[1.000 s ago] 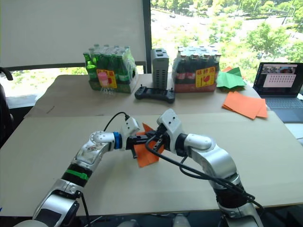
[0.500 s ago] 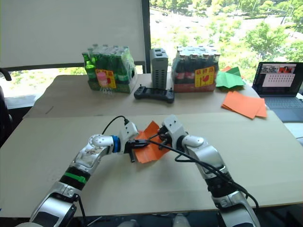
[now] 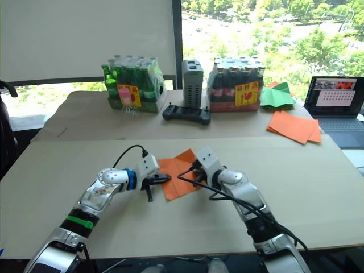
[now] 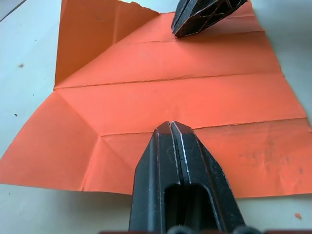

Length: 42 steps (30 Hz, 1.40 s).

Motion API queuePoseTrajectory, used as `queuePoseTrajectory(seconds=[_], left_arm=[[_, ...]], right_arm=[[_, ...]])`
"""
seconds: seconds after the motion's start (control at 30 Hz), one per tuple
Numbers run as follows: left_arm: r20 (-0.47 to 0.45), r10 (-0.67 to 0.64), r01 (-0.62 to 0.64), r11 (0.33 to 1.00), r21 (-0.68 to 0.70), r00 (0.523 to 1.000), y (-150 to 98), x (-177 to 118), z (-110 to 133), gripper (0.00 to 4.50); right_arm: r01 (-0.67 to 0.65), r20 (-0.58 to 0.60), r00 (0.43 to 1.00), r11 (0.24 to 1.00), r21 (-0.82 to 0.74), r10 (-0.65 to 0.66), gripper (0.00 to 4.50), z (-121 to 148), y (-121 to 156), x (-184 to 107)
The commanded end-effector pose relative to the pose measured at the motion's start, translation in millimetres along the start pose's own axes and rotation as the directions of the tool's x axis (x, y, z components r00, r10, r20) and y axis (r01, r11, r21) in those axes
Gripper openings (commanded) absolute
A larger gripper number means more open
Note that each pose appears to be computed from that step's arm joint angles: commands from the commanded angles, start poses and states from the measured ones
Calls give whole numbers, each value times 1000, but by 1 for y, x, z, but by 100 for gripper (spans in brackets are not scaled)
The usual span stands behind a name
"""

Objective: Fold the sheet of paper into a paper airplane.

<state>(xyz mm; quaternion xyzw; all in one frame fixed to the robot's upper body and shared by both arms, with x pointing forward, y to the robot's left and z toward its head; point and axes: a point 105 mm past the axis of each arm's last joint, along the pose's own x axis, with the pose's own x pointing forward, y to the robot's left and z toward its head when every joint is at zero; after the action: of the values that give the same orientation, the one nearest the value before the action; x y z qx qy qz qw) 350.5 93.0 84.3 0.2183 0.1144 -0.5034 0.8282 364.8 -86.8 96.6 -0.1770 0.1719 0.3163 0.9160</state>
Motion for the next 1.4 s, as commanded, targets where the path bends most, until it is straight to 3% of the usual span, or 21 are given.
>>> queuePoseTrajectory(seconds=[0.03, 0.13, 0.37, 0.53, 0.57, 0.8, 1.1, 1.4], left_arm=[[-33, -22, 22, 1000, -10, 999, -7, 3, -8, 0], [-35, -20, 20, 1000, -5, 999, -7, 4, -8, 0], [-27, -20, 20, 1000, -2, 999, -7, 5, -5, 0], [-27, -21, 21, 1000, 1, 999, -6, 5, -5, 0], [-26, -20, 20, 1000, 2, 999, -6, 5, -4, 0], [-30, -8, 9, 1000, 9, 1000, 0, -4, -4, 0], [18, -8, 8, 1000, -17, 1000, 16, -31, 9, 0], [50, -72, 75, 996, -48, 996, 18, -55, 19, 0]], right_arm=[[25, 43, 999, 1000, 16, -26, 196, 7, -9, 2], [70, 132, 988, 995, 70, -78, 298, 27, -21, 3], [37, 219, 974, 994, 101, -58, 298, 45, -23, 18], [9, 213, 977, 997, 75, -25, 298, 47, -24, 30], [6, 208, 978, 998, 70, -21, 248, 46, -24, 31], [-52, 217, 975, 999, 10, 49, 14, 41, -20, 25], [-156, 240, 949, 967, -200, 202, 6, 38, 27, -6], [-105, 159, 970, 908, -406, 183, 6, 25, 53, -16]])
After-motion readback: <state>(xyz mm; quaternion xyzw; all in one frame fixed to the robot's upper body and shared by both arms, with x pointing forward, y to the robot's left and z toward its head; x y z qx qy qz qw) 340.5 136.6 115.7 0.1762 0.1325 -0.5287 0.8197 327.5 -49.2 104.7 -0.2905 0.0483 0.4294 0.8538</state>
